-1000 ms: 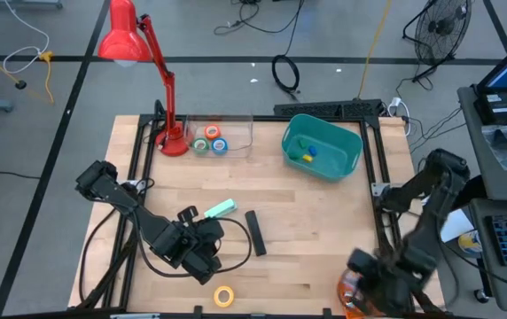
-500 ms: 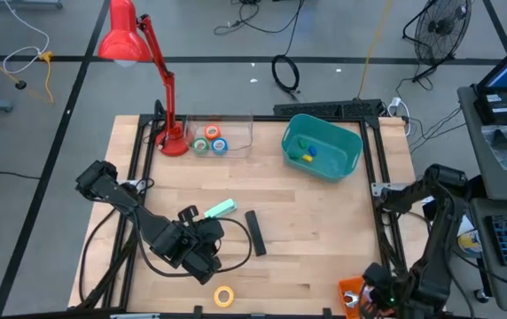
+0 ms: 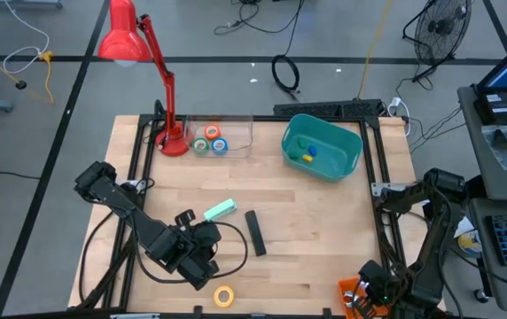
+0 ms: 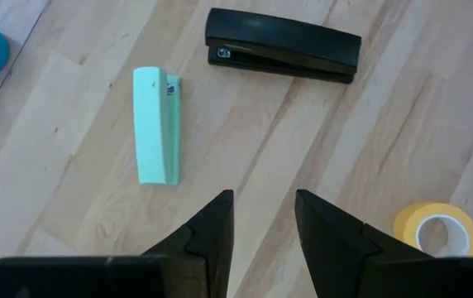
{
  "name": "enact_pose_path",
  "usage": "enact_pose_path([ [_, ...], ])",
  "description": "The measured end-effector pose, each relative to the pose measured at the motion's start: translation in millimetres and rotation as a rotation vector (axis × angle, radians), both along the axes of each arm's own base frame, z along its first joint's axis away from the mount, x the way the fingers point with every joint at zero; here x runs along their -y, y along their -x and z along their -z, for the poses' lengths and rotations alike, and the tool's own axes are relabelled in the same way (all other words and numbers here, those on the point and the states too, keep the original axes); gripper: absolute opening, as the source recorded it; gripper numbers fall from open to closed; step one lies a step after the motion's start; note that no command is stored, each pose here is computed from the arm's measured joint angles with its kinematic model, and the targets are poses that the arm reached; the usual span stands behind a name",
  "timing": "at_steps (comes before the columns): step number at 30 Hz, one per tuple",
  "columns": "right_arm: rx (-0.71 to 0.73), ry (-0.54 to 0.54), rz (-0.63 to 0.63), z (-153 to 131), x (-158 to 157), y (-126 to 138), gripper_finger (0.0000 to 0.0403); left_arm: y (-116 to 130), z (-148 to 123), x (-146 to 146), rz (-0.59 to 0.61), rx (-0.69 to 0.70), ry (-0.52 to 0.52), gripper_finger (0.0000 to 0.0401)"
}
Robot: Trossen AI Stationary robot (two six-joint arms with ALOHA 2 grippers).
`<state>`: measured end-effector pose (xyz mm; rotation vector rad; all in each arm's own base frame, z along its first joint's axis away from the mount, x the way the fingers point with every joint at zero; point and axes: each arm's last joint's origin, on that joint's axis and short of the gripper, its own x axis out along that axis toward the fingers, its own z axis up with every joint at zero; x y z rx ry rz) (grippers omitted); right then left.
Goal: Pick and place Stapler, Stapler remover, tape
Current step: Put the purple stapler remover into the orange bin
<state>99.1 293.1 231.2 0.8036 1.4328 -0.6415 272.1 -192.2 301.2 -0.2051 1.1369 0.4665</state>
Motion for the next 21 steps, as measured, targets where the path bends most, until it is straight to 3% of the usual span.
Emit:
enact_pose_path([
  [16, -0.033, -0.061, 0.020, -1, -4, -1, 0.0000, 2, 0, 2, 0.021, -0.015, 0.006, 0.0131],
  [21, -0.039, -0.118, 0.030, -13, -10, -4, 0.0000, 0, 0, 0, 0.030, -0.018, -0.003, 0.0131],
])
